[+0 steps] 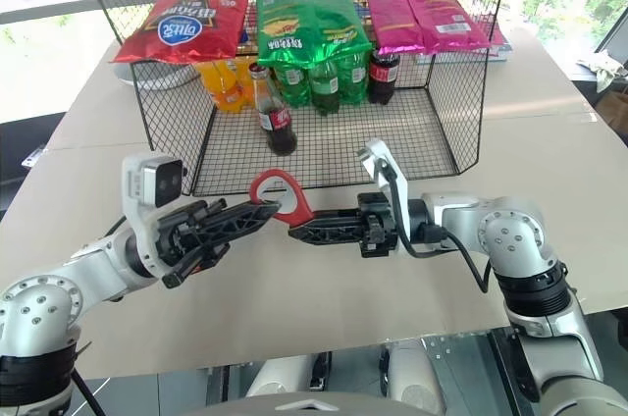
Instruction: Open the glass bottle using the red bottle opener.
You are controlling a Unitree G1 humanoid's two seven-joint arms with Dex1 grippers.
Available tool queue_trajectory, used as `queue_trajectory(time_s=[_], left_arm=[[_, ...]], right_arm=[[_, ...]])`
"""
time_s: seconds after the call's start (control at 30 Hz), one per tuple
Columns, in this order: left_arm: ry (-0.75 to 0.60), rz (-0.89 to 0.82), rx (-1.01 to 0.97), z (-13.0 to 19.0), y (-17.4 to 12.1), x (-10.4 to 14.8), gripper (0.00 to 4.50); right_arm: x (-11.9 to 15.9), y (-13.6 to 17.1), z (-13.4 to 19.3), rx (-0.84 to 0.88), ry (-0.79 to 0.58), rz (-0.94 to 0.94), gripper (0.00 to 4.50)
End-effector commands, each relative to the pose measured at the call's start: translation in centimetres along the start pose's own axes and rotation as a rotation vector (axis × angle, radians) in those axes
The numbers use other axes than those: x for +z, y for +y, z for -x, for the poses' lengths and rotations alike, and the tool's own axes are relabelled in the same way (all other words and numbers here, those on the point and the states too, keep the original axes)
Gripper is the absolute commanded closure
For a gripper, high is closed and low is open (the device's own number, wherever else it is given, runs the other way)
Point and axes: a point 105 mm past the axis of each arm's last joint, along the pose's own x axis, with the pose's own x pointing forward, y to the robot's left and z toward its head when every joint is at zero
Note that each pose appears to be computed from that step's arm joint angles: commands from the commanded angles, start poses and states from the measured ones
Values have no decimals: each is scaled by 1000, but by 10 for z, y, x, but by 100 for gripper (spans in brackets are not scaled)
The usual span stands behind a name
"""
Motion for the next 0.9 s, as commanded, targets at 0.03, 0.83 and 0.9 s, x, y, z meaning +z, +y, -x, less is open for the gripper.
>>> queue_trajectory(time_s=[0.03, 0.83, 0.9], left_arm=[[-31, -6, -7, 5, -2, 8, 365], [-86, -776, 977, 4, 136, 79, 2], [-88, -810, 1010, 0, 147, 83, 2]], right_arm=[[5, 15, -3, 66, 5, 51, 450], [41, 22, 36, -216, -331, 173, 450], [41, 20, 36, -236, -339, 178, 450]])
